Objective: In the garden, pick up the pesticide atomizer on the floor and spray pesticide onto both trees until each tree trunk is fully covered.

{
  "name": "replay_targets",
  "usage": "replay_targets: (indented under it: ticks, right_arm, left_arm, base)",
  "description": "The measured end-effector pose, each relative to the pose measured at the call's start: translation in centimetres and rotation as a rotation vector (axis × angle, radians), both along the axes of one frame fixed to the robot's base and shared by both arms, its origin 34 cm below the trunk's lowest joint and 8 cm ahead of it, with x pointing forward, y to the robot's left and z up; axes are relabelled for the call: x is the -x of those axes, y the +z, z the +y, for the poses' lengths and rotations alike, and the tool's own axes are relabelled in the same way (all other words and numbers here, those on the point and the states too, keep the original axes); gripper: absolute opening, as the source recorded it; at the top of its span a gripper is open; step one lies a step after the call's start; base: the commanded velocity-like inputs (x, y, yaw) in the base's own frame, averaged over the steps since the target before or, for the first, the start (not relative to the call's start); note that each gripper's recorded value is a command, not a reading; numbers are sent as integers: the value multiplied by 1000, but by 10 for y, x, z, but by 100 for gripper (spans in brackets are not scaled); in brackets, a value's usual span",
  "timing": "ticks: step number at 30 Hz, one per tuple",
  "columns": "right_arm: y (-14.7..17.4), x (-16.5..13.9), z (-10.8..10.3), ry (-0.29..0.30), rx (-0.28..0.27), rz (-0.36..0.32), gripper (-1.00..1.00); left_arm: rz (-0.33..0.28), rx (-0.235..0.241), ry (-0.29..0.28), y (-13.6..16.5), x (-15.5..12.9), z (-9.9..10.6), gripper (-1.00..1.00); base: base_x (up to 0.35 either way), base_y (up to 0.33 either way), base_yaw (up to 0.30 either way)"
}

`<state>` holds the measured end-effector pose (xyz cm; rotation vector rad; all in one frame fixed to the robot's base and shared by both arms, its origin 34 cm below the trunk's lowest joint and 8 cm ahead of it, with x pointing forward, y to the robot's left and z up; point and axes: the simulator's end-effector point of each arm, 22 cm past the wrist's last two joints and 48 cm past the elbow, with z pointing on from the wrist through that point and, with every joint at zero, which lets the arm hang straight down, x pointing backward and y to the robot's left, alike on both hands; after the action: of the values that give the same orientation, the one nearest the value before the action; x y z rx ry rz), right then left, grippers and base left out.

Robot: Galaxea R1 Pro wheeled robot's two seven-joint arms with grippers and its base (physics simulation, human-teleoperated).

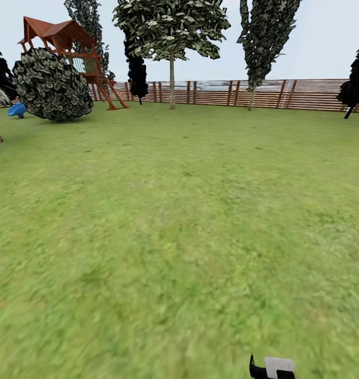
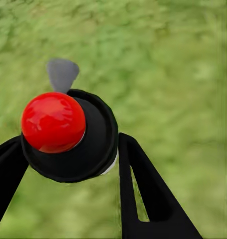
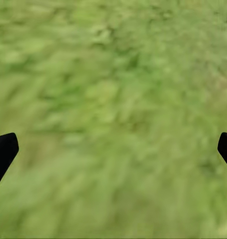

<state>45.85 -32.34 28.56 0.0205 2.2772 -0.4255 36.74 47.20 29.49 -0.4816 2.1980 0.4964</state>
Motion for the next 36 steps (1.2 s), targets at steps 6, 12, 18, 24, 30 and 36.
replay_targets:
  ticks: [6,12,18,24,30,36]
  right_arm:
    - [0,0,0,0,0,0,100]
    - [0,0,0,0,0,-1,100]
    - [0,0,0,0,0,0,100]
    - [0,0,0,0,0,1,100]
    - [0,0,0,0,0,0,100]
    - [0,0,0,0,0,0,100]
  left_arm:
    - [2,0,5,0,2,1,-100]
    - [-2,-4,2,1,-1,3,-100]
    - [3,-3,4,0,1,3,-100]
    - [7,1,-3,-1,2,-1,-100]
    - [9,3,-5,-2,2,-2,-100]
    - [9,4,-7,-2,1,-2,-100]
  base:
    - [337,0,0]
    - [337,0,0]
    - [337,0,0]
    - [337,0,0]
    - [337,0,0]
    - [337,0,0]
